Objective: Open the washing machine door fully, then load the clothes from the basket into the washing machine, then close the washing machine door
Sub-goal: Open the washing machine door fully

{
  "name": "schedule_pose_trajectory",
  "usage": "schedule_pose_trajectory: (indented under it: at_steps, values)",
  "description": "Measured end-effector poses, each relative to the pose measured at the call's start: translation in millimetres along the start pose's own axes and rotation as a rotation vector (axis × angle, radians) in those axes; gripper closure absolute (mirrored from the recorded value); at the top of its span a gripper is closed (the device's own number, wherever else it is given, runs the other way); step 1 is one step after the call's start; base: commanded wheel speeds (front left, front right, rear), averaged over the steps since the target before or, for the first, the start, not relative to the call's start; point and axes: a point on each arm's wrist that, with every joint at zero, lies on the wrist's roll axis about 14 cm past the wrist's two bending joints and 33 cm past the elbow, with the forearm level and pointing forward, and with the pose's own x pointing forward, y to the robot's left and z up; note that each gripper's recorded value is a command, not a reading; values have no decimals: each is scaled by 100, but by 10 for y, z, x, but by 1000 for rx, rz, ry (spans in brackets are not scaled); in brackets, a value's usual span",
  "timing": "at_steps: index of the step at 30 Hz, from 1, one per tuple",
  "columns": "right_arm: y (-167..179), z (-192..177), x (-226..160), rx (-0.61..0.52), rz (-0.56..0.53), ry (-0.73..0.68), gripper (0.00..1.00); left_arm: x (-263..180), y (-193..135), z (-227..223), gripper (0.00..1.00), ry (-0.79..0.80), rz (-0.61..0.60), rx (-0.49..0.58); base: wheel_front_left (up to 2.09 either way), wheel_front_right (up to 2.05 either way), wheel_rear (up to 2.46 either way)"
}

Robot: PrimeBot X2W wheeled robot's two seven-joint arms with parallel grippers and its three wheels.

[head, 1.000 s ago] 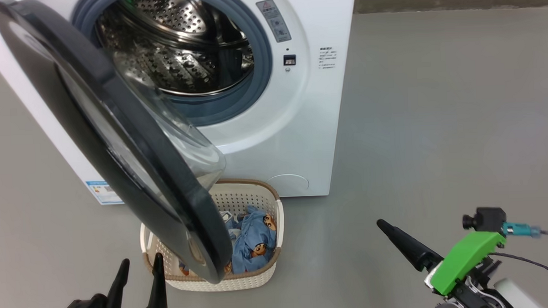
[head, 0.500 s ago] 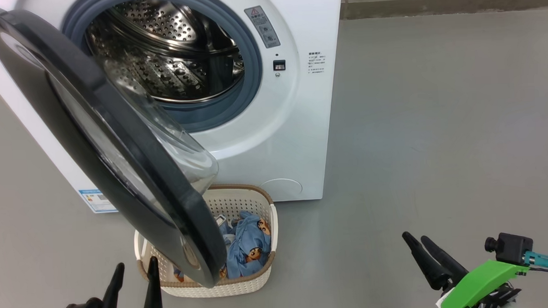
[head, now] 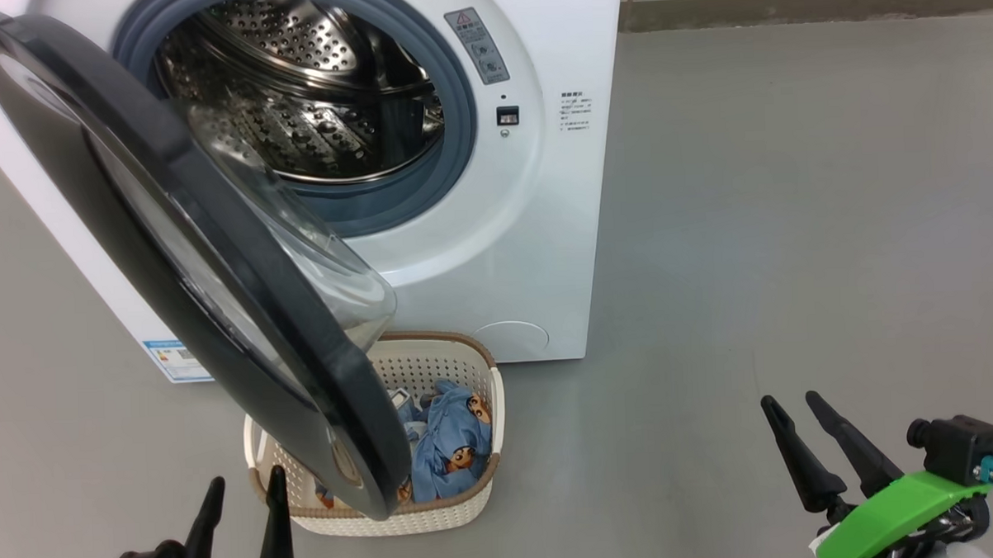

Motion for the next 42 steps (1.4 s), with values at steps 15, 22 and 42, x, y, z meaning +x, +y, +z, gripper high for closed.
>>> schedule_pose_trajectory:
  at_steps: [15, 22, 42]
  values:
    - [-1, 196, -132, -262, -50, -116, 0, -31, 49, 20, 0, -6, 16, 1, 0, 0, 0]
    - [-50, 121, -203, -291, -88, -106, 0, -44, 72, 20, 0, -6, 24, 1, 0, 0, 0]
    - [-88, -91, -286, -274, -116, -53, 0, -16, 184, 238, 100, -75, 58, 5, 0, 0, 0]
